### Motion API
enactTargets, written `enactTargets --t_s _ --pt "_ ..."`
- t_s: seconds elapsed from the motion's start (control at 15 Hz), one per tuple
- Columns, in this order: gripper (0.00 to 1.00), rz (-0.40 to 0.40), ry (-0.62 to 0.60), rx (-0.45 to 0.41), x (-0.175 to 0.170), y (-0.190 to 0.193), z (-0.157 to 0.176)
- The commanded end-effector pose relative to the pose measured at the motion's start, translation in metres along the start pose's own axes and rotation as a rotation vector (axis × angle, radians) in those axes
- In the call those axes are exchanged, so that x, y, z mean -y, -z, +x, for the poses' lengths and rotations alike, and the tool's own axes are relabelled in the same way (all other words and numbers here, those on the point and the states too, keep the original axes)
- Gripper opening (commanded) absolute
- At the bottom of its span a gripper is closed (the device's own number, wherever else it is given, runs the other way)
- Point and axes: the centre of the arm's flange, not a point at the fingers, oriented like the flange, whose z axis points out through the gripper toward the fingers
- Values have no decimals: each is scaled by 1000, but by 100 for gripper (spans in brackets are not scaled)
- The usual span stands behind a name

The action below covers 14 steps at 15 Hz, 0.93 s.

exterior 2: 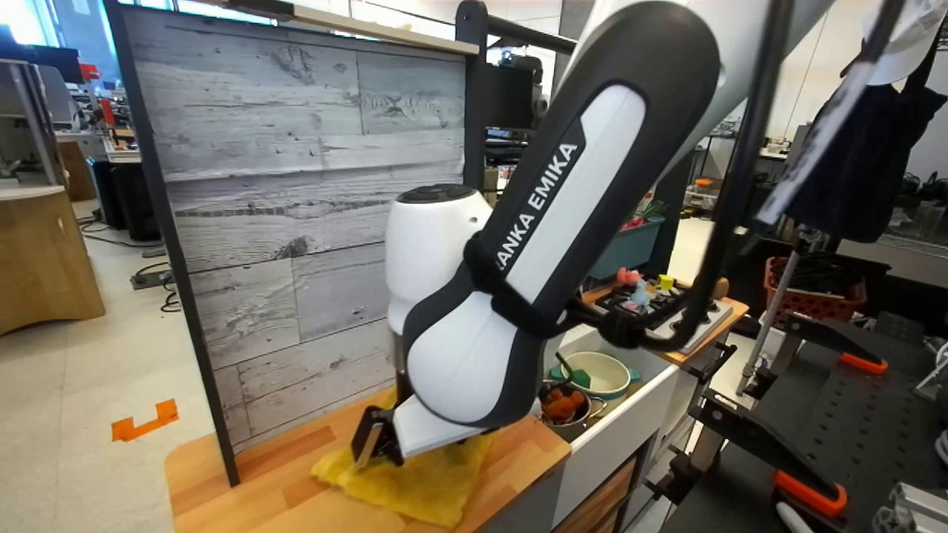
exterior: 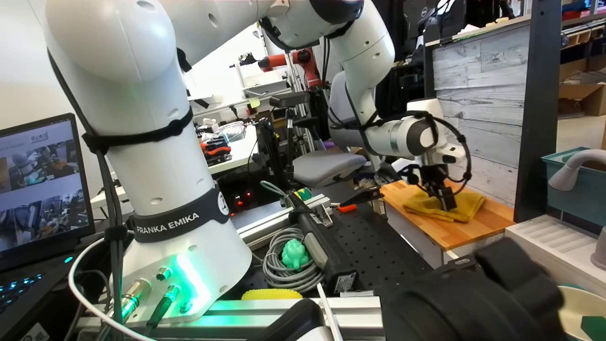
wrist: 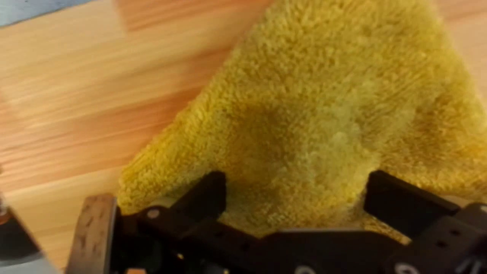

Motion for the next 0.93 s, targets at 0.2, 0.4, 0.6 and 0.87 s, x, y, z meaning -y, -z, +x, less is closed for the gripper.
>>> enactTargets --t_s 0.2,0.4,0.6,0.87 --pt "100 -25 -27 59 -9 -27 20" --pt "100 75 40 63 69 -16 -2" --pt "100 99 64 72 140 -2 -20" --pt "100 -58 3 99 131 5 -22"
